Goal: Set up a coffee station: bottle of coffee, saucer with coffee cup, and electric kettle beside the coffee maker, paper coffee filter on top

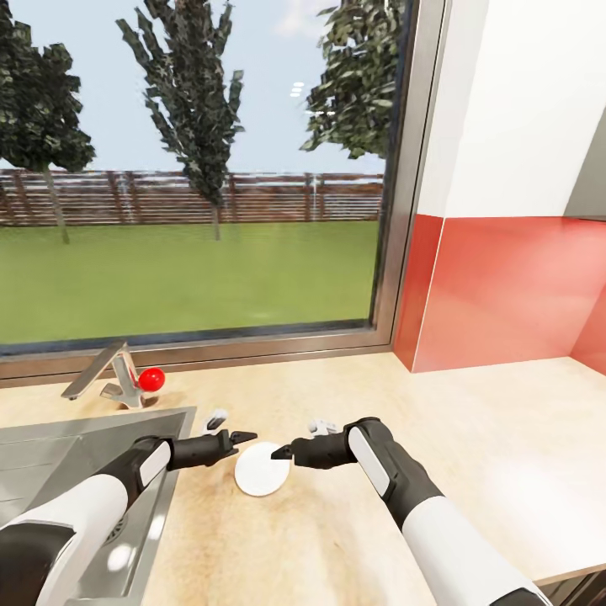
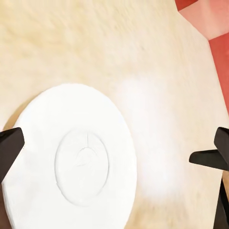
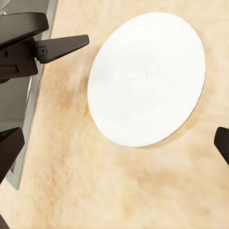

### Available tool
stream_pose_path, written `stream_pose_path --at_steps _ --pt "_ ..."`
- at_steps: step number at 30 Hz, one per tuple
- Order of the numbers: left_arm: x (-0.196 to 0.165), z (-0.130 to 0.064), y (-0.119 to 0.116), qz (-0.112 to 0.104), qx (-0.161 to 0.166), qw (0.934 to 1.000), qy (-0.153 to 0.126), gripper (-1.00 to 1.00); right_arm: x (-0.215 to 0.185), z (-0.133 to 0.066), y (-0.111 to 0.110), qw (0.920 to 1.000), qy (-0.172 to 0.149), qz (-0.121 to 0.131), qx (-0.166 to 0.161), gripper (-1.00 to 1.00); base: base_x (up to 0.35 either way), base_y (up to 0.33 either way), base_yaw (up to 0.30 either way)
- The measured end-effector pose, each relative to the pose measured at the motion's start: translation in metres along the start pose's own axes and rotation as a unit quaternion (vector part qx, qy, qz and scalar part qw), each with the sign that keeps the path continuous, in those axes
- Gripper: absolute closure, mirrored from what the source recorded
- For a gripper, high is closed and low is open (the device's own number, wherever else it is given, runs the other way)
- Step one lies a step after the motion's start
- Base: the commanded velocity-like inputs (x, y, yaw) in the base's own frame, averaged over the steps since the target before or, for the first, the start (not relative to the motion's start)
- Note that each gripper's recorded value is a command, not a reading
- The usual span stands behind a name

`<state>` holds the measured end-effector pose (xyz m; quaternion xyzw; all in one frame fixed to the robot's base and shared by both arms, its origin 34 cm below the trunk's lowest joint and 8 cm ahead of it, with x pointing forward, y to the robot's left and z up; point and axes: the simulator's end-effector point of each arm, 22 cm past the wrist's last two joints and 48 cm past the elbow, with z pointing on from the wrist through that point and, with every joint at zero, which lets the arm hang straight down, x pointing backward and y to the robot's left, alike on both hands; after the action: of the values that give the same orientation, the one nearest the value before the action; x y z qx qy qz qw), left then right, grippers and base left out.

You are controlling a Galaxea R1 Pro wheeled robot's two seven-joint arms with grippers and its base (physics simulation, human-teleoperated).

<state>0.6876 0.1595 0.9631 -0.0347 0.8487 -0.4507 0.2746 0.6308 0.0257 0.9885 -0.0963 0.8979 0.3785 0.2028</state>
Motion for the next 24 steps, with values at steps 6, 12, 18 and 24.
stream_pose_path --at_steps 6,12,18,24 --pt "0.0001 -0.0004 0.0002 0.0 0.0 1.0 0.0 -1.0 0.0 -0.0001 -0.0002 1.0 0.0 0.0 0.001 -1.0 0.023 0.0 0.0" --pt "-0.0003 -0.0007 0.0007 0.0 0.0 1.0 -0.001 -1.0 -0.0001 -0.0001 -0.0004 1.0 0.0 0.0 0.001 -1.0 0.062 0.0 0.0" --pt "-0.0008 -0.0009 0.0007 -0.001 0.0 1.0 -0.001 -1.0 0.0002 0.0001 -0.0007 1.0 0.0 0.001 0.001 -1.0 0.004 0.0 0.0" --pt "0.0005 -0.001 0.0017 -0.003 0.0 1.0 -0.001 -1.0 0.005 0.0024 -0.004 1.0 0.006 0.005 0.002 -1.0 0.0 0.0 0.0"
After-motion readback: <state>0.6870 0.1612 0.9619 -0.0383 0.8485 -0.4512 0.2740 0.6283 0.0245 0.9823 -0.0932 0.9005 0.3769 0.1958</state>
